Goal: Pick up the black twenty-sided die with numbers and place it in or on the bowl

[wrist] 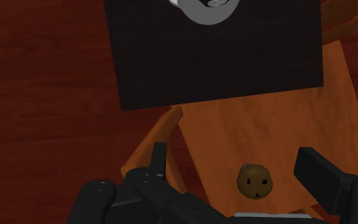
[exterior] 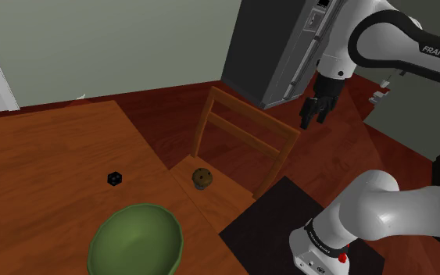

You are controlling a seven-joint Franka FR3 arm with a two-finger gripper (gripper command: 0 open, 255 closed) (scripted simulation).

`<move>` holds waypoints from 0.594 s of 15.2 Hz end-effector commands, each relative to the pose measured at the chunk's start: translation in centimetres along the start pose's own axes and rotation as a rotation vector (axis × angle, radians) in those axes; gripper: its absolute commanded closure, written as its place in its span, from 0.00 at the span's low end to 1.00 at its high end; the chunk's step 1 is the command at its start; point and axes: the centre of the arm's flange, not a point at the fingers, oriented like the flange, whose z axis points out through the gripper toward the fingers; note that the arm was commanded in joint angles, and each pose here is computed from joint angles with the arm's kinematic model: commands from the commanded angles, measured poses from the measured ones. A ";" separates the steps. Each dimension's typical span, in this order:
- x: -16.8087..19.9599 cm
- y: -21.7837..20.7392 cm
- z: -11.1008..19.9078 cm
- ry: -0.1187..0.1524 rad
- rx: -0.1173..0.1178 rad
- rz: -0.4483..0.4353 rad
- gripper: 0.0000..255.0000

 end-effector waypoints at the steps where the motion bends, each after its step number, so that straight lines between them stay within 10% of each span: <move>1: 0.0 0.0 0.0 0.000 0.000 0.000 0.00; 9: 3.1 -9.3 2.5 0.015 0.024 -0.015 0.00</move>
